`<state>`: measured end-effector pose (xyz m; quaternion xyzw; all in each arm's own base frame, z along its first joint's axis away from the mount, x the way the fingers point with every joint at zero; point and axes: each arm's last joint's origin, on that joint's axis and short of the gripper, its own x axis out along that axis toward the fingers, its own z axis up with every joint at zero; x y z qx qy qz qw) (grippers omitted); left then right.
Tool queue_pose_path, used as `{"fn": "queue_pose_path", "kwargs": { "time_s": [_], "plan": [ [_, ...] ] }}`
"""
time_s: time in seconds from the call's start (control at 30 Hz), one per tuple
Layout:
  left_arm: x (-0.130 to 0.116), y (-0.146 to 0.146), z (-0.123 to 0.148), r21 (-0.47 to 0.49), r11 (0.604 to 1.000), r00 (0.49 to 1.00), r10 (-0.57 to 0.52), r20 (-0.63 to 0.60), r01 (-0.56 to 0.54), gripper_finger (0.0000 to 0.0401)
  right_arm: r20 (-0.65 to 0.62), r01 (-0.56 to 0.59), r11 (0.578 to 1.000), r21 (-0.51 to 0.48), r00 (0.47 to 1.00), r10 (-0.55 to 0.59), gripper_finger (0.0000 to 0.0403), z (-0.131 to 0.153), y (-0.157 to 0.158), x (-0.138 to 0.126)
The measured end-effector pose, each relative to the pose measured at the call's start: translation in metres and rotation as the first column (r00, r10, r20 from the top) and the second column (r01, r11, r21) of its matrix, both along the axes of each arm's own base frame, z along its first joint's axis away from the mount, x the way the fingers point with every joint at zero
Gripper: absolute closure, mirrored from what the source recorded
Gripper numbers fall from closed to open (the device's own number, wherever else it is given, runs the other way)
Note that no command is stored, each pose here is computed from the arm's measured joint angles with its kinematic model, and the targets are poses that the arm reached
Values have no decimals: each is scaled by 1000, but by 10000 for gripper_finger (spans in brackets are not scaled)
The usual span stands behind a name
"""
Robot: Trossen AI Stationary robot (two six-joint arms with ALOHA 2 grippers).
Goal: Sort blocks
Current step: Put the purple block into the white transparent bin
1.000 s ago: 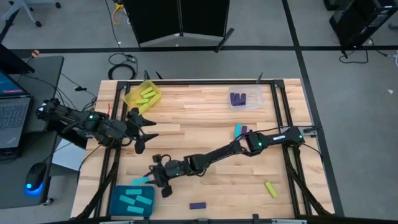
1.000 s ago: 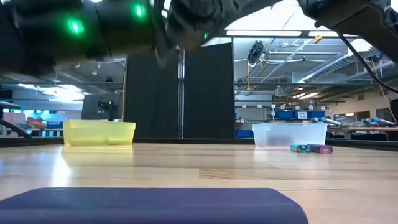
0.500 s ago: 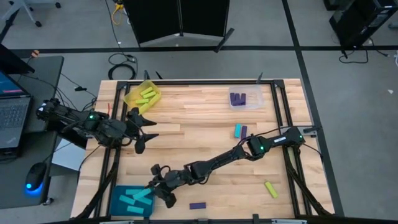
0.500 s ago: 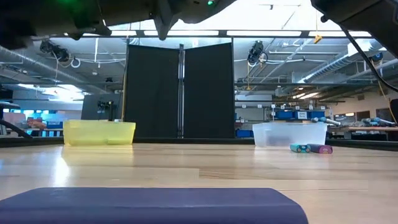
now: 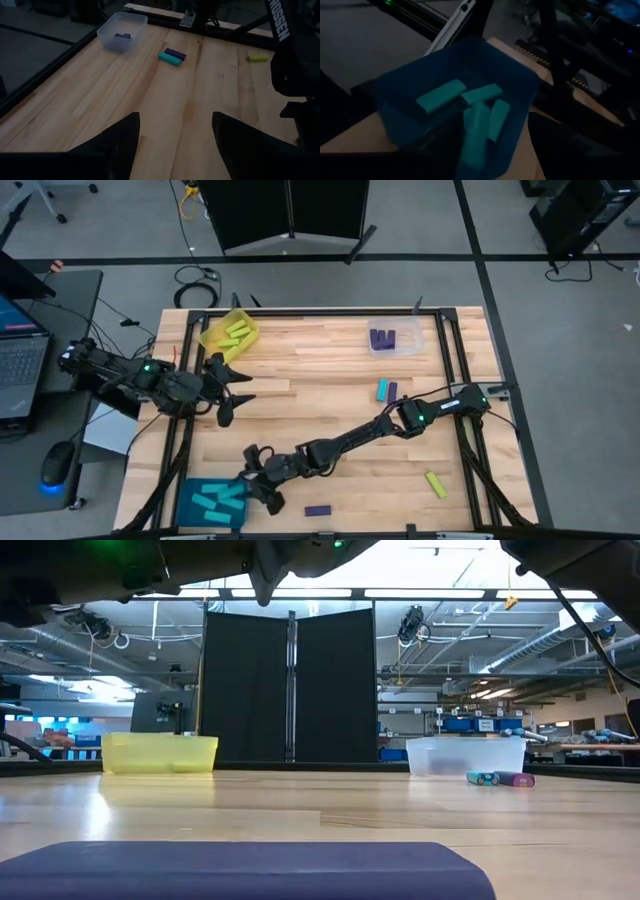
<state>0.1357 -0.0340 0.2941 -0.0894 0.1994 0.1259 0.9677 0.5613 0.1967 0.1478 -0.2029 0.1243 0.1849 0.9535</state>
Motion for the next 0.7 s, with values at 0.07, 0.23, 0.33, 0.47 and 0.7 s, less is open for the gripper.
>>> {"fn": "queue_pose_path", "kwargs": {
  "time_s": [0.07,0.23,0.33,0.47,0.7],
  "plan": [
    [0,0,0,0,1000,1000,0,0,0,144,8,20,1000,-9,1000,-20,164,0,-1,0],
    [0,0,0,-1,1000,1000,0,1,0,144,30,114,992,-62,993,-112,163,7,-7,1],
    [0,0,0,-2,1000,1000,0,4,0,144,59,181,981,-69,982,-177,172,23,-12,1],
    [0,0,1,-4,1000,1000,0,10,0,144,80,198,980,-34,978,-194,223,45,-15,-2],
    [1,0,1,-6,1000,1000,1,13,-1,144,-9,115,982,153,993,-115,387,41,-28,3]
  ]
}}
